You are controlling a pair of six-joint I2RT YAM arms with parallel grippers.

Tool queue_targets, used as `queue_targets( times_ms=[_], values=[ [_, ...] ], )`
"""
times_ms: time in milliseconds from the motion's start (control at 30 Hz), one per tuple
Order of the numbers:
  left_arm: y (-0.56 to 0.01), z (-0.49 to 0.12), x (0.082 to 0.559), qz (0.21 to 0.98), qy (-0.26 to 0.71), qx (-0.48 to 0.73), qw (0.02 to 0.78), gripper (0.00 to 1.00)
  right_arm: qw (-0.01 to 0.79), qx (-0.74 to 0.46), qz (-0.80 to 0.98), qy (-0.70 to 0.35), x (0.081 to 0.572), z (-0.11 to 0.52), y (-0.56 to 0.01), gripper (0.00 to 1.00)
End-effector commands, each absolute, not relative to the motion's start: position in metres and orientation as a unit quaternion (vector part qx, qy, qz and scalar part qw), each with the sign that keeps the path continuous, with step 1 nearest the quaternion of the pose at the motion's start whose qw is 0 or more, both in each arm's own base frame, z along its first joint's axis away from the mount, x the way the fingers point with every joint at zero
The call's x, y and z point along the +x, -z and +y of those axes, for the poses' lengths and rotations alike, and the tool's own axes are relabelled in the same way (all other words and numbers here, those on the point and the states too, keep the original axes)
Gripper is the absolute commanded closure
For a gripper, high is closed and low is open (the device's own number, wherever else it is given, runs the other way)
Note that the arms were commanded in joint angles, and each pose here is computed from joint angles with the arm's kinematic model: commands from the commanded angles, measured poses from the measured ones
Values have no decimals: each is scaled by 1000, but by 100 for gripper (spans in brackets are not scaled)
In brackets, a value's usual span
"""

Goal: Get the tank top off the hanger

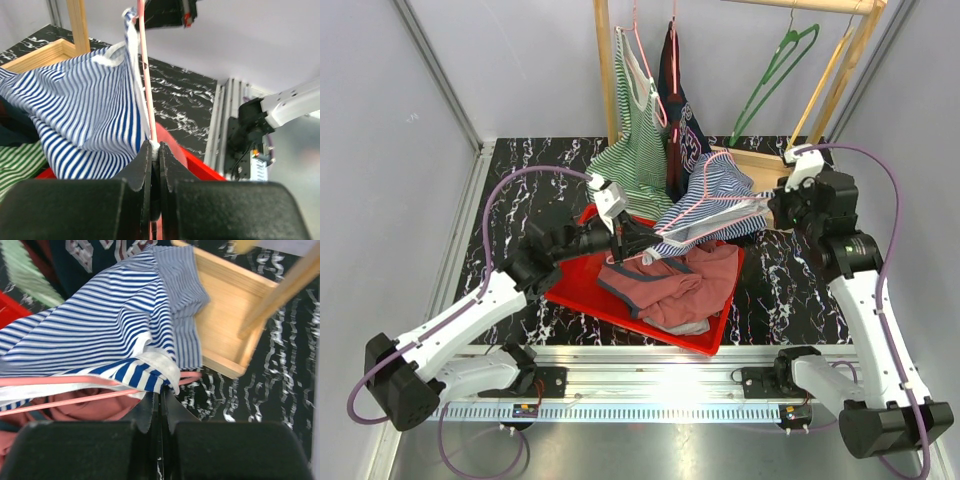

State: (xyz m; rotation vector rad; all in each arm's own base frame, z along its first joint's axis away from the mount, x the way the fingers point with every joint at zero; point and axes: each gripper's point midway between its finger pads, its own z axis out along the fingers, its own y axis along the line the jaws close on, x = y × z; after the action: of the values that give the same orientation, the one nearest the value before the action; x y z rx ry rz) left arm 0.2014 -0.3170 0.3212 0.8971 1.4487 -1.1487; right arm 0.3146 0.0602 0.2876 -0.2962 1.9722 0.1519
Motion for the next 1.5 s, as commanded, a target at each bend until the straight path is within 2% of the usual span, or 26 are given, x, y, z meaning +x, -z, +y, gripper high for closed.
queue_targets(
  times_ms=[0, 200, 533, 800, 1033, 1333, 1467],
  values=[
    [-351, -310, 198, 564, 450, 406, 561, 100, 585, -87, 807, -4, 315, 28, -318, 100],
    [-356, -299, 190, 546, 418, 445, 573, 100, 601, -37, 795, 67, 316, -15, -329, 100],
    [-361, -293, 187, 537, 422, 442, 581, 100, 574, -7, 818, 20, 332, -46, -292, 100],
    [-371, -294, 196, 525, 448, 421, 588, 100, 564, -52, 823, -44, 327, -37, -275, 100],
    [-379, -298, 213, 524, 456, 380, 611, 100, 539, -142, 820, -130, 313, -1, -257, 100],
    [-383, -324, 241, 520, 496, 335, 609, 100, 535, -164, 816, -145, 308, 6, -256, 100],
    [-382, -330, 256, 529, 493, 319, 612, 100, 541, -183, 809, -139, 301, 9, -259, 92]
  ],
)
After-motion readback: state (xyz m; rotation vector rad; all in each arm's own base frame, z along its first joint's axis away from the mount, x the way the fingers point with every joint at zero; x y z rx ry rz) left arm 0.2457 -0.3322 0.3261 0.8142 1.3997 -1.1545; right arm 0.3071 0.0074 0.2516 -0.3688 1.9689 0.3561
